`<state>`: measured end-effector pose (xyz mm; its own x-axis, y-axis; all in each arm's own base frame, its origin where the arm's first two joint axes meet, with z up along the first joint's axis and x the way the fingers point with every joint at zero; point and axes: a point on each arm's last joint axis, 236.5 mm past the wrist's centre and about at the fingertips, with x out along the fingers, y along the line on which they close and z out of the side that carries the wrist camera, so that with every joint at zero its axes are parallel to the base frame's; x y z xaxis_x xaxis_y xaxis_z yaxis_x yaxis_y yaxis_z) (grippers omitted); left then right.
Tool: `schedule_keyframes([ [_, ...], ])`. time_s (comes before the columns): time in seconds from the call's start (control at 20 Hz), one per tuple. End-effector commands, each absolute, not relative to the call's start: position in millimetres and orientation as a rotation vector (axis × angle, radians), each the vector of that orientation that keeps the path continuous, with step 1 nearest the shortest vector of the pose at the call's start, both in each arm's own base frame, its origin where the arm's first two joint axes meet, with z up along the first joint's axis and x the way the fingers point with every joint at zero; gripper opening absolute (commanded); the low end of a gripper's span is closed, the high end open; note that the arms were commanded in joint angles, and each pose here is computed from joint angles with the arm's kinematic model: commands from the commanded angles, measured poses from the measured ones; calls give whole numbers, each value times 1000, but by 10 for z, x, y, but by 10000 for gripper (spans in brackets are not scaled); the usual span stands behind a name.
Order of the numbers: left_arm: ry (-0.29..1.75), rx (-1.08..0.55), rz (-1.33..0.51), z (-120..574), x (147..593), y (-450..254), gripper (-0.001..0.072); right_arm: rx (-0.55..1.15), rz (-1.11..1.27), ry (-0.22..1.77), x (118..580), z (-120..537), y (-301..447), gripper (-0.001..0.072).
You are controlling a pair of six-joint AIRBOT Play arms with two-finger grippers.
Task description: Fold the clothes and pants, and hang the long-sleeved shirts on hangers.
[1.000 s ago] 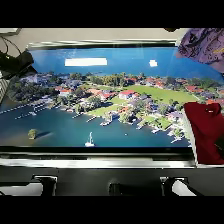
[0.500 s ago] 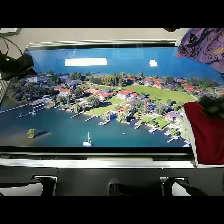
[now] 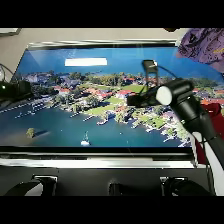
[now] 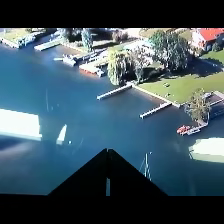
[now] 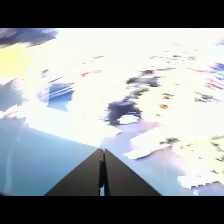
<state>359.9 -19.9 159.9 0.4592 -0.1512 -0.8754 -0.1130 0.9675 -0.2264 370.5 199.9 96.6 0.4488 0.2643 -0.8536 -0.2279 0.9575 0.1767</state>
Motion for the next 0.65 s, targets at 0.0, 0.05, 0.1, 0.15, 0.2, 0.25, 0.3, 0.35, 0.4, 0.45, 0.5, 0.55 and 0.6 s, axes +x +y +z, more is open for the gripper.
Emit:
schedule_keyframes([
  [0.0,1079,-245,-11,1517,3421,-157,16,-23,382,1034,3572,1002,2322,25],
  [0.05,1089,-250,-8,1503,3405,-161,16,-30,377,1033,3578,1000,2307,25],
  [0.1,1089,-248,-10,1501,3411,-161,15,-32,376,1031,3581,1000,2304,25],
  [0.15,1089,-247,-9,1500,3411,-159,16,-32,376,1031,3582,1001,2304,25],
  [0.2,1089,-247,-9,1500,3410,-159,16,-32,376,1031,3582,1001,2304,25],
  [0.25,1089,-248,-9,1501,3411,-160,16,-32,376,1031,3582,1001,2304,25],
  [0.3,1089,-247,-9,1500,3411,-159,16,-32,376,1031,3582,1001,2304,25],
  [0.35,1089,-248,-9,1501,3411,-160,16,-32,376,1031,3582,1001,2304,25],
  [0.4,1089,-248,-9,1501,3411,-160,16,-32,376,1031,3582,1001,2304,25],
  [0.45,1089,-248,-9,1501,3411,-160,16,-32,376,1031,3582,1001,2304,25],
  [0.5,1089,-248,-9,1501,3411,-160,16,-32,376,1031,3582,1001,2304,25],
  [0.55,1089,-248,-9,1501,3411,-160,16,-32,376,1031,3582,1001,2304,25],
  [0.6,1089,-248,-9,1501,3411,-160,16,-32,376,1031,3582,1001,2303,25],
])
